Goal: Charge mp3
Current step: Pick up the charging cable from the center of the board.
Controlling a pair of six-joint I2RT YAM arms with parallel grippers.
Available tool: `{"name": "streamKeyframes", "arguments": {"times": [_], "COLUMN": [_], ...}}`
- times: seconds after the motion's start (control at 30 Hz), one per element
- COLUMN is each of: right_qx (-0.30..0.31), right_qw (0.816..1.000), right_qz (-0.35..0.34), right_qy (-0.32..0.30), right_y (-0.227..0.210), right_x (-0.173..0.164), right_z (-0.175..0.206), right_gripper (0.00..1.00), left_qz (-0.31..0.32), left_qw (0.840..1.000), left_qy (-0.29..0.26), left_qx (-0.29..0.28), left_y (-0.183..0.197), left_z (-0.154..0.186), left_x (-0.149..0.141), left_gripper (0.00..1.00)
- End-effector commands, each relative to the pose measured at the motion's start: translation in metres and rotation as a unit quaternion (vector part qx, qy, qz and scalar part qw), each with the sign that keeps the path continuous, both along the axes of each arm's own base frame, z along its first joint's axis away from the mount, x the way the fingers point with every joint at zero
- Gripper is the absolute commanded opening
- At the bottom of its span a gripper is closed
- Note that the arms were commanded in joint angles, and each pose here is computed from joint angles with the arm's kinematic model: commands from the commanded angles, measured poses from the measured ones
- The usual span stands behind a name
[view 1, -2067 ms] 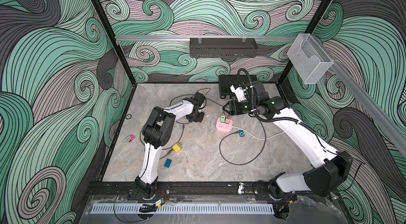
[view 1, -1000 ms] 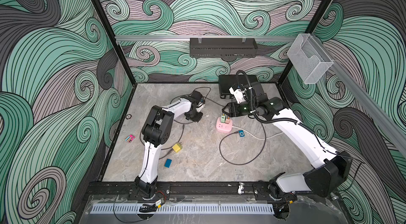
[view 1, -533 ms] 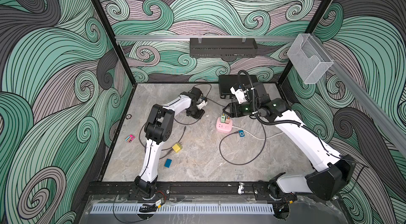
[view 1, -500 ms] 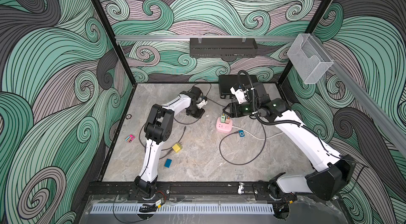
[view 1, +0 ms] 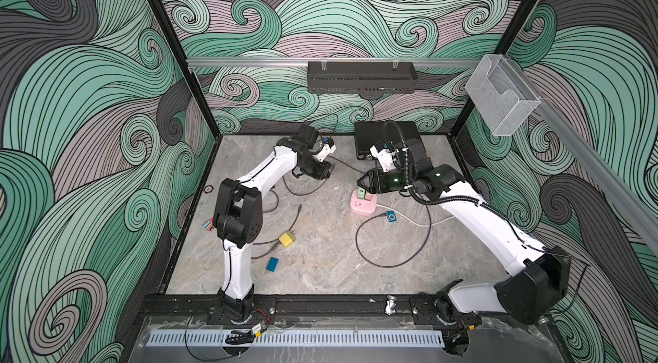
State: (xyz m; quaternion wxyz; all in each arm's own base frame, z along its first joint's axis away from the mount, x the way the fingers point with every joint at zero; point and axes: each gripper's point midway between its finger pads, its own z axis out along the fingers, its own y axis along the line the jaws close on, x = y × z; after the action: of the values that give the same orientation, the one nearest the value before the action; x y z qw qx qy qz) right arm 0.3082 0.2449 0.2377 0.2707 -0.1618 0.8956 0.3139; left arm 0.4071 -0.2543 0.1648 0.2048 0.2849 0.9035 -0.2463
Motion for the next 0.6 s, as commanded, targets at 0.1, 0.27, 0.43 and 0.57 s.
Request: {"name": "streamKeyframes", "arguments": {"times": [0.1,0.27,0.43,0.57], "right_qx": [0.085,0.102,0.136,0.163], "right_qw": [0.995,0.989,0.978,0.968], "right_qz": [0.037,0.074,0.090,0.091], "right_qy": [-0.036,-0.074,-0.133,-0.169], "right_y": [0.046,0.067,0.084,0.089], "right_x": [0.008,0.001,-0.007,-0.010], "right_z": [0.015,0.022,0.034,0.044], "right_gripper": [0.62,0.63,0.65,0.66], "left_qz": [0.011,0.018,0.036,0.043], "left_qw": [0.989,0.980,0.967,0.958], "left_qy": [-0.048,-0.067,-0.081,-0.087], "left_qx": [-0.139,-0.188,-0.241,-0.271], "left_y": [-0.006,-0.005,-0.002,0.001], "left_z": [0.109,0.150,0.175,0.187], "left_x": [-0.025,-0.044,-0.058,-0.067], "left_gripper": [0.00,0.00,0.00,0.00]}}
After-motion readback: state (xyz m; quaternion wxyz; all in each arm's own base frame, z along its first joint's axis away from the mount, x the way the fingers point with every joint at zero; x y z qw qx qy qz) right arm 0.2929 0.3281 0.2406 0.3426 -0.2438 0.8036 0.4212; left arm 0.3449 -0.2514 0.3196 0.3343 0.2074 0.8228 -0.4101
